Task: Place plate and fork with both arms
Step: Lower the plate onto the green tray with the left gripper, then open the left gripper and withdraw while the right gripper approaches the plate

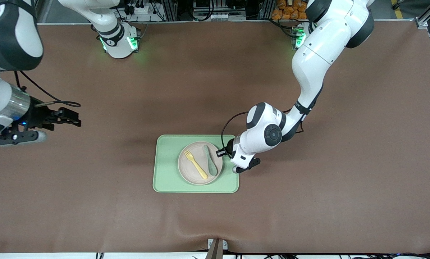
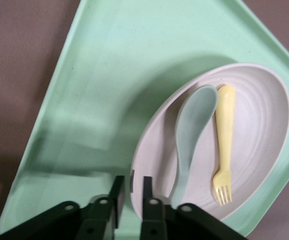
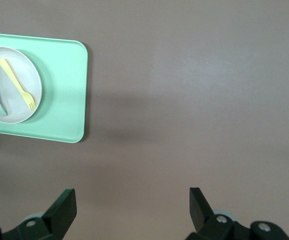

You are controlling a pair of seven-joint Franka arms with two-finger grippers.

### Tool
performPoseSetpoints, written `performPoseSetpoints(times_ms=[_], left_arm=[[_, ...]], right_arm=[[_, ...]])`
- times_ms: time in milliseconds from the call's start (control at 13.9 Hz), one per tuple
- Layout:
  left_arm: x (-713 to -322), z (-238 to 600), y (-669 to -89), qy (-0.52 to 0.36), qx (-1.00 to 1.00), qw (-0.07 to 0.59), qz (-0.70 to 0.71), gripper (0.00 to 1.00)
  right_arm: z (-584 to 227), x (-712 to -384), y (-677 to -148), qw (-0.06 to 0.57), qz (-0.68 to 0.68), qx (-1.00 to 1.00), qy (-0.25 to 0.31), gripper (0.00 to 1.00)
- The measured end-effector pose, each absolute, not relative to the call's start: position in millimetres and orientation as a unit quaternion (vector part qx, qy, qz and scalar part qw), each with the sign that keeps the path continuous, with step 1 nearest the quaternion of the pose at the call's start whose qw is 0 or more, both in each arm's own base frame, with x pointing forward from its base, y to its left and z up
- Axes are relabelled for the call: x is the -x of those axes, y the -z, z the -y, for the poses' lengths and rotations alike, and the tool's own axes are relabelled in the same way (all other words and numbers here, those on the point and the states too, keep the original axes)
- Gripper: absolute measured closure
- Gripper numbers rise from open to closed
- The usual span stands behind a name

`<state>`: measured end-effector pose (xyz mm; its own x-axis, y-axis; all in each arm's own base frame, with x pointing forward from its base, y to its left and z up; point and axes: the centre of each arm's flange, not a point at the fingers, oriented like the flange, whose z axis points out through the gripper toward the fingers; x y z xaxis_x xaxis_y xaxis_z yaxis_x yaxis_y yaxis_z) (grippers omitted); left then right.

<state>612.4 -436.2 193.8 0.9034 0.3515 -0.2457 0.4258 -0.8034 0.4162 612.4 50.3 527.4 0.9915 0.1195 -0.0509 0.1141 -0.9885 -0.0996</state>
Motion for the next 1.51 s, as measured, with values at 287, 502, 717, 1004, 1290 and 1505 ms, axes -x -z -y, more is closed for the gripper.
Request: performPoseSetpoints(times_ms=[287,502,717,1004,1290,1505], left_arm=[[-620.9,436.6,-208.1,0.065,-0.944,0.247,-0.206,0.34],[-630.7,429.4,-231.5,0.046,-0.946,0.249,-0.202,0.06],[-641.2,407.4,-263.0,0.038,-0.96,0.213,-0.177,0.0],[-674.9,324.8,-315.1,0.025,-0.97,0.157,-0.184,0.0],[-699.6,224.1,-343.1,0.018,-0.982,0.092,-0.166,0.0],[-704.0,162.7,-368.0,0.032,-0.988,0.076,-0.133,0.0]], right_arm=[[-87.5,-630.1,-501.4,0.051,0.083,0.995,-0.005,0.0],[-141.9,-645.0,-471.3,0.053,0.12,0.991,0.01,0.0],[-201.1,-664.9,-449.0,0.056,0.158,0.986,0.017,0.0],[-252.6,-693.0,-404.2,0.061,0.183,0.981,0.035,0.0],[-301.8,-698.8,-343.1,0.067,0.185,0.978,0.066,0.0],[-340.6,-692.2,-296.6,0.073,0.188,0.976,0.085,0.02]])
